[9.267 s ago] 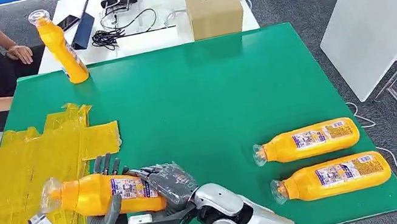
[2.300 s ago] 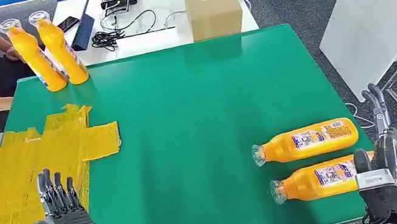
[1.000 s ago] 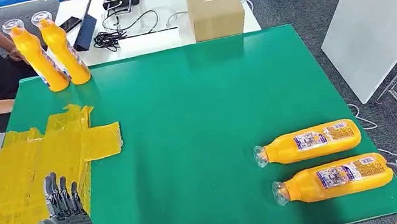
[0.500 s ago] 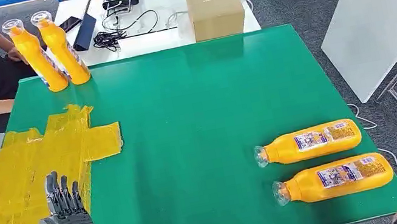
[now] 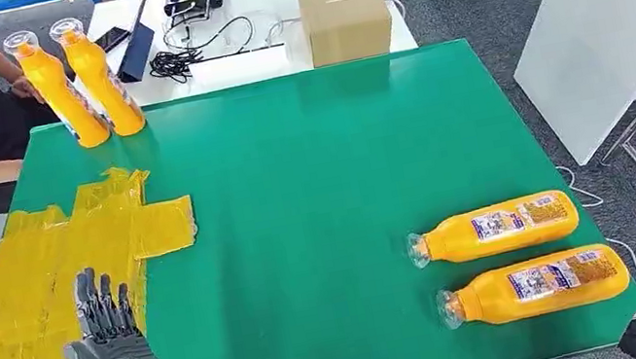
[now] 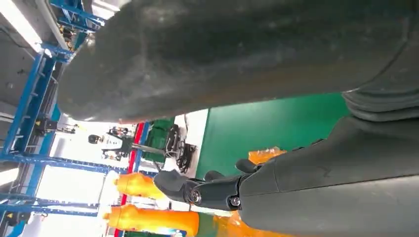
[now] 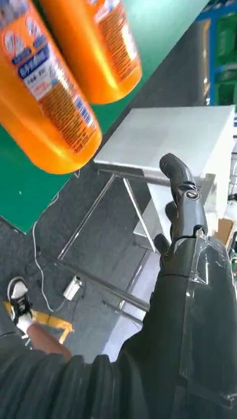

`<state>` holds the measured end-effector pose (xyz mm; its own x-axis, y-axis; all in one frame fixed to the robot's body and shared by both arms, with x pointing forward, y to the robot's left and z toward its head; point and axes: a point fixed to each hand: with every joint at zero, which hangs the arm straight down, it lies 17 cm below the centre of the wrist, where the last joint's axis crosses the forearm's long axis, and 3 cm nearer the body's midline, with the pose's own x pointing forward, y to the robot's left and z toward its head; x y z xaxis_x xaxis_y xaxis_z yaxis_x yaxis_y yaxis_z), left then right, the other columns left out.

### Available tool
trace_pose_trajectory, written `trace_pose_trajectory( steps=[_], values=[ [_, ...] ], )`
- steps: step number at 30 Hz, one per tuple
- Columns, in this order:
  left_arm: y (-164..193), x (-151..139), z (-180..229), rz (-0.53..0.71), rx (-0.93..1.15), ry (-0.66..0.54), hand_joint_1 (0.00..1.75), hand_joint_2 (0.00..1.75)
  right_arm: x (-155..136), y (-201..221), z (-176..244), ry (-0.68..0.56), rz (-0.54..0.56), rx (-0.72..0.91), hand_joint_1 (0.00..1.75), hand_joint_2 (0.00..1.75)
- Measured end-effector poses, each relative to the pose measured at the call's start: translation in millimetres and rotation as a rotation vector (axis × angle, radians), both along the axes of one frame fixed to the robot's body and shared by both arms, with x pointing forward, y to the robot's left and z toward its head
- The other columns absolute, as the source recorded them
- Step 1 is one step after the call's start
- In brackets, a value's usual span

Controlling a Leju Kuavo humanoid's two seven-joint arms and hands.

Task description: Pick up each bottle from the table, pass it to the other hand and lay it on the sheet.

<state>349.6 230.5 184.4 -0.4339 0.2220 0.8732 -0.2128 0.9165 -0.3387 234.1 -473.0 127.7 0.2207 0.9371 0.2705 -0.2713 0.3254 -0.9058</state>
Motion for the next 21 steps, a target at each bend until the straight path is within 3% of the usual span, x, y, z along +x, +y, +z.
trace_pose_trajectory(
  steps=[7, 21],
  values=[
    [-6, 7, 9, -0.019, -0.016, -0.017, 0.0, 0.0, 27, 6, -28, 0.044, 0.028, -0.007, 0.0, 1.75],
    [-9, 10, 11, -0.026, -0.023, -0.019, 0.0, 0.0, 30, 6, -52, 0.12, 0.066, -0.05, 0.0, 1.75]
  ],
)
